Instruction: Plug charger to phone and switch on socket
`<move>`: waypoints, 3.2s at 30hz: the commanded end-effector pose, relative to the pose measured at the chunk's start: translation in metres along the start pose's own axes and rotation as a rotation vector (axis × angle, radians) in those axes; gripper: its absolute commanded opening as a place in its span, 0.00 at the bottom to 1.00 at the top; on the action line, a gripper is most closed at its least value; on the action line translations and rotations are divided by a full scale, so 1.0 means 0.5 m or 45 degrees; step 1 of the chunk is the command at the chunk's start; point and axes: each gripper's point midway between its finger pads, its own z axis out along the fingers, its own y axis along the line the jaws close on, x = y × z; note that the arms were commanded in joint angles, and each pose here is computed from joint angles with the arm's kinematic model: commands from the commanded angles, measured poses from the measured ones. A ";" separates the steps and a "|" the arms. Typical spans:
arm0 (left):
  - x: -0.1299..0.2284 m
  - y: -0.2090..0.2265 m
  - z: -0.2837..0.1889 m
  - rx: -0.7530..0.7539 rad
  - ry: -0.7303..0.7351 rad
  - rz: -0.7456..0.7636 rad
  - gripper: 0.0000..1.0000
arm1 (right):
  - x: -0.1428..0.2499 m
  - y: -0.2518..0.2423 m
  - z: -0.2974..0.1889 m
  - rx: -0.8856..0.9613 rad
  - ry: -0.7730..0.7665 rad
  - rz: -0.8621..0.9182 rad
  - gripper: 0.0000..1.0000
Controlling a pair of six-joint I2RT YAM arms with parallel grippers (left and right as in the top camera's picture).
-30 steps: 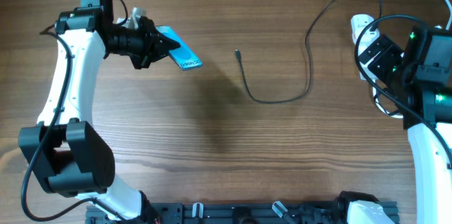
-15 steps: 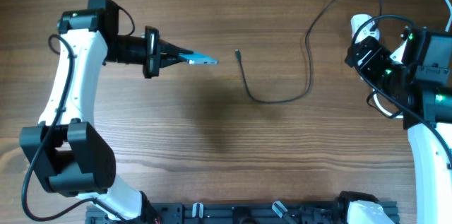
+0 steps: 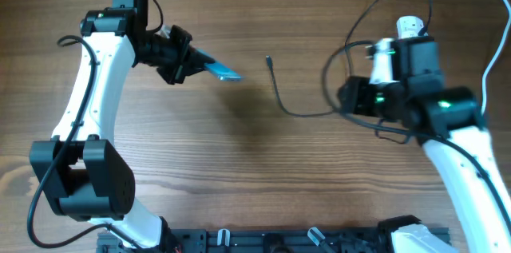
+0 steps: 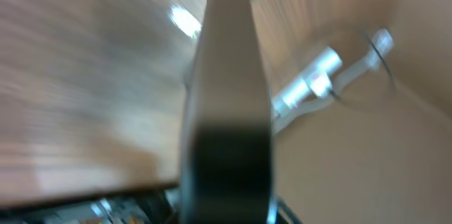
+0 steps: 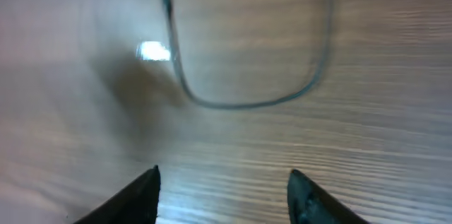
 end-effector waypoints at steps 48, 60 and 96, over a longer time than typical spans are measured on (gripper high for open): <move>-0.089 0.019 -0.037 -0.165 -0.352 0.301 0.04 | 0.102 0.046 0.393 0.184 0.641 -0.545 0.24; -0.096 -0.062 -0.107 0.313 -0.176 0.301 0.04 | 0.028 0.108 0.393 0.064 0.489 -0.541 0.56; -0.077 -0.077 -0.165 0.541 -0.035 0.311 0.04 | 0.066 0.086 0.443 0.052 0.457 -0.487 0.16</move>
